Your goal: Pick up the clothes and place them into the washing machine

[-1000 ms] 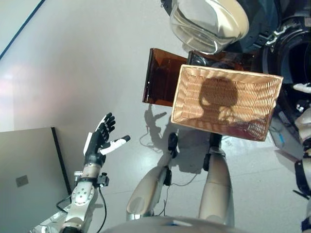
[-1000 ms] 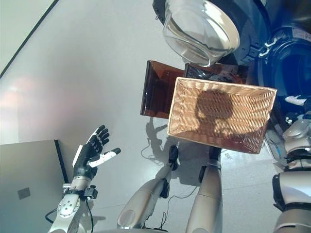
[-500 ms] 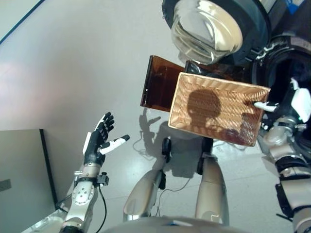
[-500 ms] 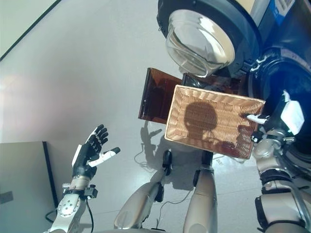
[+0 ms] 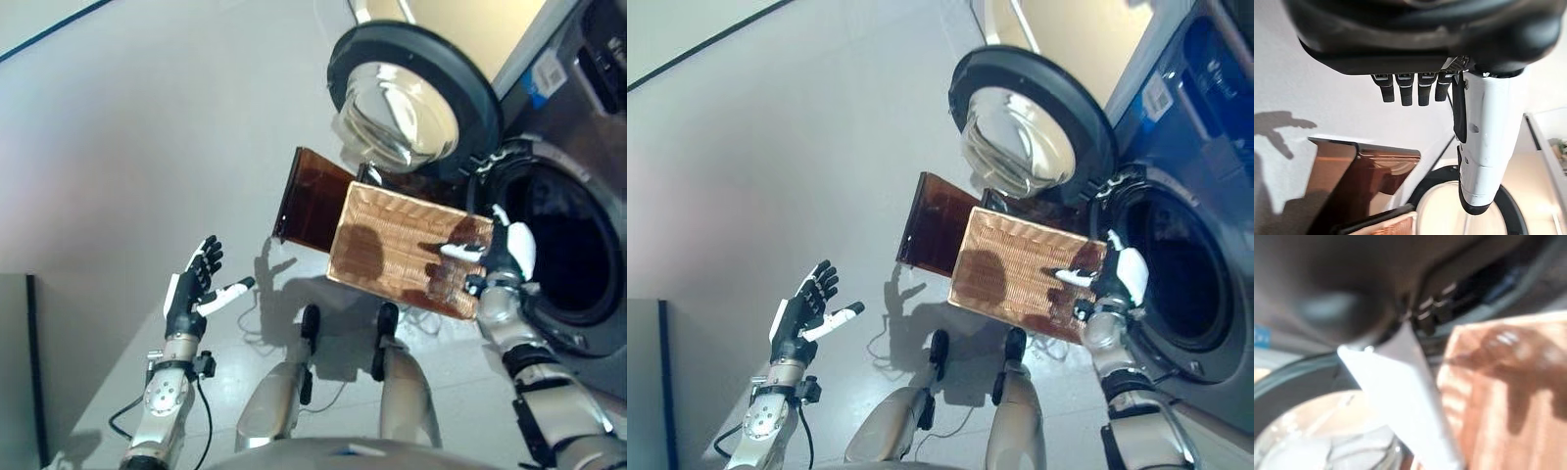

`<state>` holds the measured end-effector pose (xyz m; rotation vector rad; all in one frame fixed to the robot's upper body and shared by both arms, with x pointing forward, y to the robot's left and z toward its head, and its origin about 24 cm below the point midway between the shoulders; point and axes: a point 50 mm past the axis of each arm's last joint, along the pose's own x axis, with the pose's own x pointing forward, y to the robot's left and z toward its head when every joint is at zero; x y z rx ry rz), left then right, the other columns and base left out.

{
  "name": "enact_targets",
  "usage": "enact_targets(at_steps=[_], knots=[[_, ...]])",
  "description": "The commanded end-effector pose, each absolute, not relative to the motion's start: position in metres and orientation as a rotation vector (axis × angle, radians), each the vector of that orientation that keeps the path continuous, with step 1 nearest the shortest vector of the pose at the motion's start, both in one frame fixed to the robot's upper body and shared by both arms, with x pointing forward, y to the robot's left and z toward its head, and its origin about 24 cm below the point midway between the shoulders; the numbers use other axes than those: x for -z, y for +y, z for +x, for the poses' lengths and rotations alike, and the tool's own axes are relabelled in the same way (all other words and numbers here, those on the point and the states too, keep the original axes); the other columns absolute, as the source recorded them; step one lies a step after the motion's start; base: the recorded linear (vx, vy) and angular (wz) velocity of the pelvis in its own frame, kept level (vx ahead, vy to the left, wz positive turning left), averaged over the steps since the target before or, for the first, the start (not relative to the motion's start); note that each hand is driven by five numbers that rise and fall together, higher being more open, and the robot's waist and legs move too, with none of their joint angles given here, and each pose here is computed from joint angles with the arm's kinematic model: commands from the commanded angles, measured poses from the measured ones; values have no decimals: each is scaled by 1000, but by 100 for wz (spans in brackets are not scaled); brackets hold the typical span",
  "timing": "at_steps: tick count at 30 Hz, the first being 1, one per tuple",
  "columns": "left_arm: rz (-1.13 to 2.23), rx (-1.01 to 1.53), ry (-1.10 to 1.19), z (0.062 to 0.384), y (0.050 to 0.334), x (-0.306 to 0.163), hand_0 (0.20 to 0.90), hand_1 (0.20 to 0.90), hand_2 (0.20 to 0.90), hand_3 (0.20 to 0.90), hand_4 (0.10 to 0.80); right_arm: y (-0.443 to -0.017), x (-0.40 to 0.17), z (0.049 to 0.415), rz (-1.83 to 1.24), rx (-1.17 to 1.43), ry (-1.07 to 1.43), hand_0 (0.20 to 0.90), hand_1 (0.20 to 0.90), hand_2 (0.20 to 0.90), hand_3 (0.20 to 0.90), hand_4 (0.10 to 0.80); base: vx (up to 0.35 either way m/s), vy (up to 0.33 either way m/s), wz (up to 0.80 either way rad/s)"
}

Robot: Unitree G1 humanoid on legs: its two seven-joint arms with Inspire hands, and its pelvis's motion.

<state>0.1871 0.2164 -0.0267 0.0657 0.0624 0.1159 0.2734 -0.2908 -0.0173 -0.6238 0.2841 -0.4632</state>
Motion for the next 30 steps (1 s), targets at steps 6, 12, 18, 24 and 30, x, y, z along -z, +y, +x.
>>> enact_targets(at_steps=[6, 12, 18, 24, 30], knots=[[102, -237, 23, 190, 237, 23, 900, 900, 900, 900, 800, -270, 33, 258, -278, 496, 240, 900, 900, 900, 900, 800, 72, 23, -7], [126, -263, 137, 184, 238, 44, 900, 900, 900, 900, 800, -255, 54, 240, -92, 502, 299, 900, 900, 900, 900, 800, 70, 26, -19], [131, -284, 248, 177, 239, 64, 900, 900, 900, 900, 800, -243, 77, 221, 47, 517, 387, 900, 900, 900, 900, 800, 62, 22, -16], [137, -308, 323, 168, 243, 77, 900, 900, 900, 900, 800, -234, 84, 213, 91, 503, 412, 900, 900, 900, 900, 800, 24, 0, -15], [136, -322, 377, 159, 244, 86, 900, 900, 900, 900, 800, -232, 94, 196, 75, 489, 463, 900, 900, 900, 900, 800, -19, -4, -5]])
